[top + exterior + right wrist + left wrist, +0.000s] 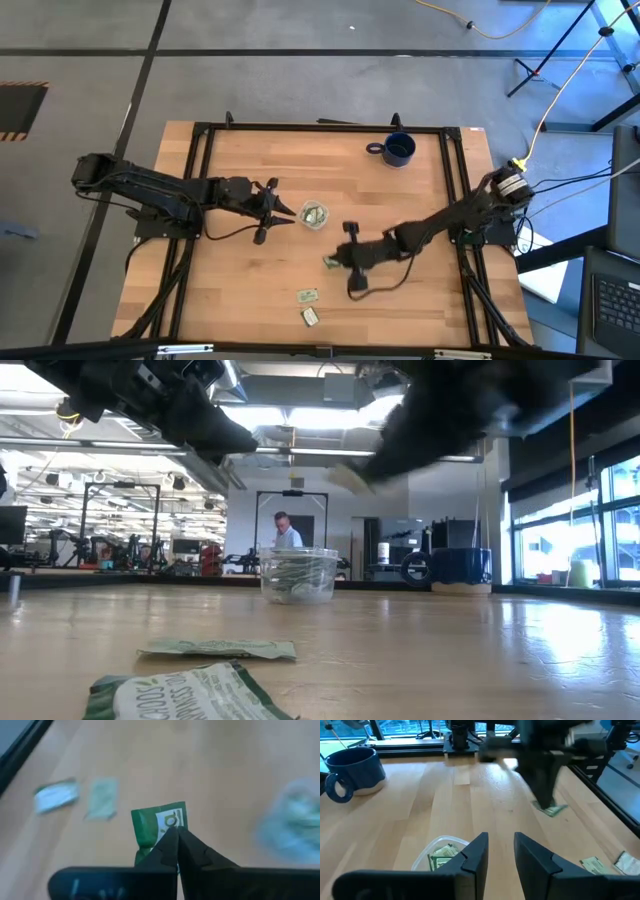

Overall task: Pick and place Stevia / Truvia into bins
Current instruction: Put the top right green stevia packet into the container

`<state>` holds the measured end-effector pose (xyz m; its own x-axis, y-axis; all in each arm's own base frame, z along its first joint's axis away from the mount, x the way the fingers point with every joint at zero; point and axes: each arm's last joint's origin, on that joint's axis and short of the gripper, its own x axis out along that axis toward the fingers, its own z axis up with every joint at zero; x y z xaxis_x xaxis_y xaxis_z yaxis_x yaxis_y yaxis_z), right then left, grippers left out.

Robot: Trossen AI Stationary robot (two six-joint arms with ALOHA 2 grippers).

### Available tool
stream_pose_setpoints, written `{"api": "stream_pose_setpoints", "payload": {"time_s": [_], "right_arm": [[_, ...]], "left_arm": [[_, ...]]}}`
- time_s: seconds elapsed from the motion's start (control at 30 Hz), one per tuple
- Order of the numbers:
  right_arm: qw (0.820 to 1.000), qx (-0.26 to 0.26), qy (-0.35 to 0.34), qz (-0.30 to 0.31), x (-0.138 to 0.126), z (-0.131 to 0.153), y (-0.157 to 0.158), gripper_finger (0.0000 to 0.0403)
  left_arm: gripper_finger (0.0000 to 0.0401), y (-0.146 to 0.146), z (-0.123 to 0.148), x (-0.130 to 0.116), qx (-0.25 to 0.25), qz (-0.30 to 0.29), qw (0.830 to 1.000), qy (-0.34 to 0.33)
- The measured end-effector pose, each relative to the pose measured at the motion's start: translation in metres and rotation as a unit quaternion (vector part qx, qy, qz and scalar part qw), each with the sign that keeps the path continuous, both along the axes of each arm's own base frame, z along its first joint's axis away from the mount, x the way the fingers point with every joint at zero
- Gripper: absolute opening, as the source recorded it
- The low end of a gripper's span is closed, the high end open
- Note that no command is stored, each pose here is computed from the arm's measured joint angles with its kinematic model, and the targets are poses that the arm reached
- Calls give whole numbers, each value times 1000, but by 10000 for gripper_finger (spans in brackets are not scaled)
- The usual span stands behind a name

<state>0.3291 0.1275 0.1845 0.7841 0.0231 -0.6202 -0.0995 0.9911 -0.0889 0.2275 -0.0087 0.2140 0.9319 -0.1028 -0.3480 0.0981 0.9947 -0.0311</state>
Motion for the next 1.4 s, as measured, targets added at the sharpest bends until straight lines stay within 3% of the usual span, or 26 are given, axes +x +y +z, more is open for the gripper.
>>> {"api": "stream_pose_setpoints", "payload": {"time_s": [0.23, 0.5, 0.87, 1.03, 1.4], "right_arm": [[995, -25, -68, -70, 27, 17, -62, 2], [993, 2, -63, -99, 39, 14, -111, 1], [995, 12, -21, -92, 51, -28, -117, 1], [992, -13, -18, -127, 54, -38, -125, 0], [992, -17, 1, -128, 54, -48, -127, 9]], "left_arm": [[84, -5, -2, -1, -4, -19, 1000, 12], [84, -13, -3, -2, -12, -35, 999, 19], [84, -15, -5, -3, -11, -37, 999, 27], [82, -15, -5, -3, -10, -37, 999, 29], [84, -15, -5, -3, -9, -37, 999, 29]]}}
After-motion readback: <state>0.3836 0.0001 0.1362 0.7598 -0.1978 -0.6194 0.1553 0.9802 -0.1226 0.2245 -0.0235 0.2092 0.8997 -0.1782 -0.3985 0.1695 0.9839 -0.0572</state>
